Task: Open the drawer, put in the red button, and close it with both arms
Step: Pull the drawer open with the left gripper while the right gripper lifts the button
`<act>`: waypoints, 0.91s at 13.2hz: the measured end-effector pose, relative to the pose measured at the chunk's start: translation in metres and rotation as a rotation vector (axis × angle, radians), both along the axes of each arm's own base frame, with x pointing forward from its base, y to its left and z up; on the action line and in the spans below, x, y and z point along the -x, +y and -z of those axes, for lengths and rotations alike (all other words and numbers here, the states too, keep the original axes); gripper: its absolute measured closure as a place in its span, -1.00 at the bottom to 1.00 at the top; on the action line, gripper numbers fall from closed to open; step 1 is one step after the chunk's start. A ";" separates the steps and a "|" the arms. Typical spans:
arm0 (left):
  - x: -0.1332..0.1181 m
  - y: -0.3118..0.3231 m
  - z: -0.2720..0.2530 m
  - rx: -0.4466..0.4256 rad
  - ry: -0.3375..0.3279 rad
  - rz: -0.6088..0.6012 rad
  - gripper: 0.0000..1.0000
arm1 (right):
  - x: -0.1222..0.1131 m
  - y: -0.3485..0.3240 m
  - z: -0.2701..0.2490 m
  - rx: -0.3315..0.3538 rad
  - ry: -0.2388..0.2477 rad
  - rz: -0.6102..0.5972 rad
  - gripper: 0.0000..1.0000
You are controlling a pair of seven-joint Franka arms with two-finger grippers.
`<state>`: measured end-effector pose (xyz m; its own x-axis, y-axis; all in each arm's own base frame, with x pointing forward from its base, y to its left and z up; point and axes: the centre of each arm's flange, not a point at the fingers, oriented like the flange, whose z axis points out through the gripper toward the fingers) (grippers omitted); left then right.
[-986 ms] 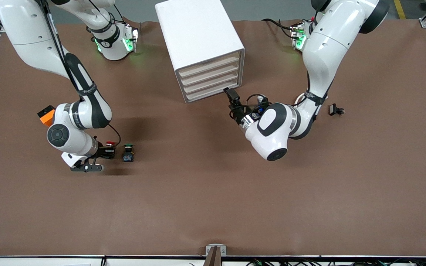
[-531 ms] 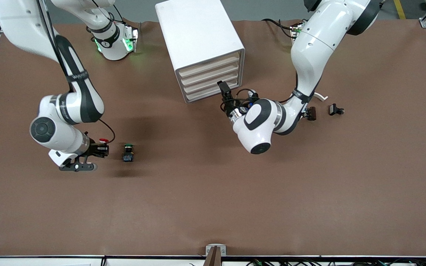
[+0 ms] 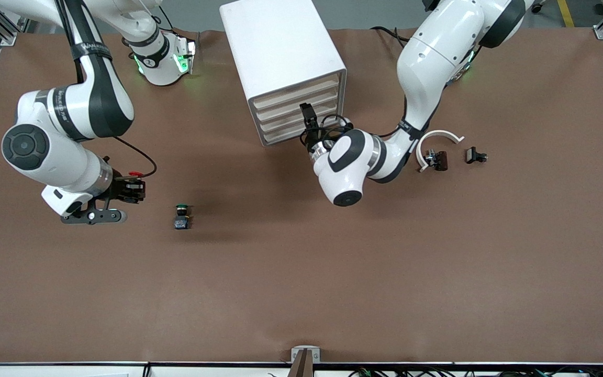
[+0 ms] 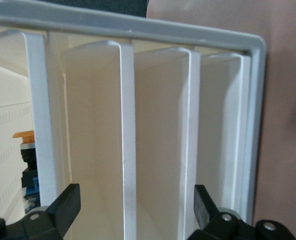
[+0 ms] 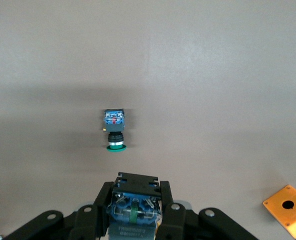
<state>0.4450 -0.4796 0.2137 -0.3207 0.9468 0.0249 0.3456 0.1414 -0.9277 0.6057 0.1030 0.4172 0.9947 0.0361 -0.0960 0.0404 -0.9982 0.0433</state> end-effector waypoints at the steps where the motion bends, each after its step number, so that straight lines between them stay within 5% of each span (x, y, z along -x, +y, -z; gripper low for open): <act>1: 0.004 -0.004 0.002 0.005 0.011 -0.002 -1.00 | -0.001 0.005 -0.008 0.000 -0.002 -0.003 0.16; 5: 0.011 -0.010 0.006 0.007 0.023 0.006 -0.84 | -0.004 0.015 -0.028 -0.001 -0.012 -0.013 0.16; 12: 0.012 -0.012 0.007 0.014 0.034 -0.002 0.37 | -0.004 0.018 -0.030 -0.001 -0.014 -0.018 0.16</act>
